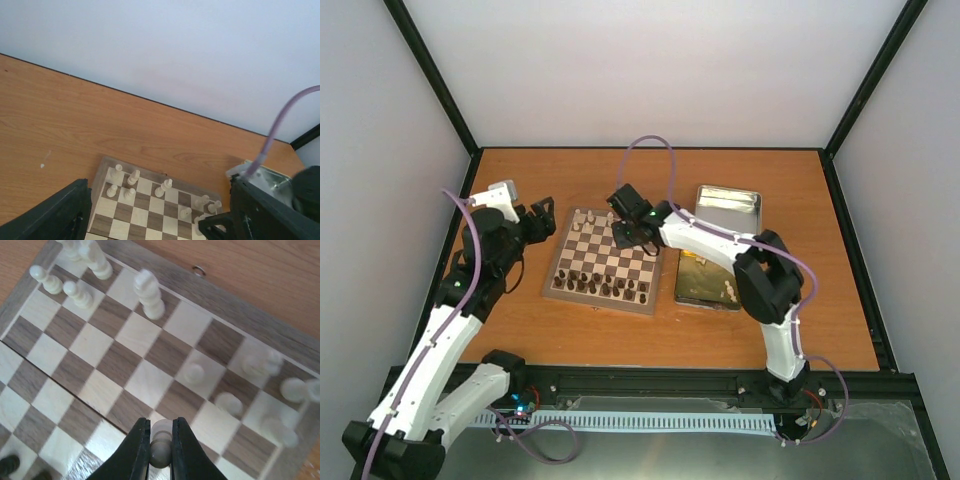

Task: Set up the chess pieces on the board
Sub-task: Place the chess piece on the chessboard.

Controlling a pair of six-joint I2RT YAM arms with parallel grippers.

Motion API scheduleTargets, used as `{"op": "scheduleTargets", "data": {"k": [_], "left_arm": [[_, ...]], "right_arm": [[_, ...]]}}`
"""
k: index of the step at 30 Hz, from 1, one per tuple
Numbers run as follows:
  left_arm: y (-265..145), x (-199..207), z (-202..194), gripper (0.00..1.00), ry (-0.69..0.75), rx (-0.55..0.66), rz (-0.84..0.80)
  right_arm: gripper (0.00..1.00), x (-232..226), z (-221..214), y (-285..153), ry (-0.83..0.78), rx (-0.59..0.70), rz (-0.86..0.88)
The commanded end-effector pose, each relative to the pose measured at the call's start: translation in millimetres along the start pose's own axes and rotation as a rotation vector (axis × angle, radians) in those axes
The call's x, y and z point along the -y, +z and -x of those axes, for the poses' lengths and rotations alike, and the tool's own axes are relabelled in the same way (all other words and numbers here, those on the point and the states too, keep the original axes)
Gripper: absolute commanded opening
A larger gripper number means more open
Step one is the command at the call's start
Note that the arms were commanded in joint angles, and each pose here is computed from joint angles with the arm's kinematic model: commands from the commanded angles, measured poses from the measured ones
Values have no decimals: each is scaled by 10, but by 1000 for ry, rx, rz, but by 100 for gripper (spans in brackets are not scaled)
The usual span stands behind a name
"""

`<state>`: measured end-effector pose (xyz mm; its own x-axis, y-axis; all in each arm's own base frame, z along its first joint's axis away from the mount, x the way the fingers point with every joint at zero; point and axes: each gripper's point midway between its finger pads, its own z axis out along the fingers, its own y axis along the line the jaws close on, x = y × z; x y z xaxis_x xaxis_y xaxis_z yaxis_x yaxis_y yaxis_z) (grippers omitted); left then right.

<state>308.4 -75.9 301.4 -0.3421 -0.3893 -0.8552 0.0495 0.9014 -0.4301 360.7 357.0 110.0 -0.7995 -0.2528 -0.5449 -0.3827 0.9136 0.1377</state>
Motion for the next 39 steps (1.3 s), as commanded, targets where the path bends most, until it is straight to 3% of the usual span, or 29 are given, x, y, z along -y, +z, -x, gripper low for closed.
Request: {"op": "scheduleTargets", "data": {"k": [1, 14, 29, 39], "left_arm": [[-236, -29, 236, 78, 65, 75, 41], [-233, -124, 170, 81, 114, 71, 78], [-152, -130, 137, 82, 127, 56, 82], [-106, -132, 97, 82, 134, 36, 83]], "right_arm": [[9, -139, 75, 102, -82, -23, -53], [11, -118, 153, 514, -96, -73, -149], [13, -45, 175, 788, -68, -115, -117], [23, 3, 158, 826, -57, -122, -125]]}}
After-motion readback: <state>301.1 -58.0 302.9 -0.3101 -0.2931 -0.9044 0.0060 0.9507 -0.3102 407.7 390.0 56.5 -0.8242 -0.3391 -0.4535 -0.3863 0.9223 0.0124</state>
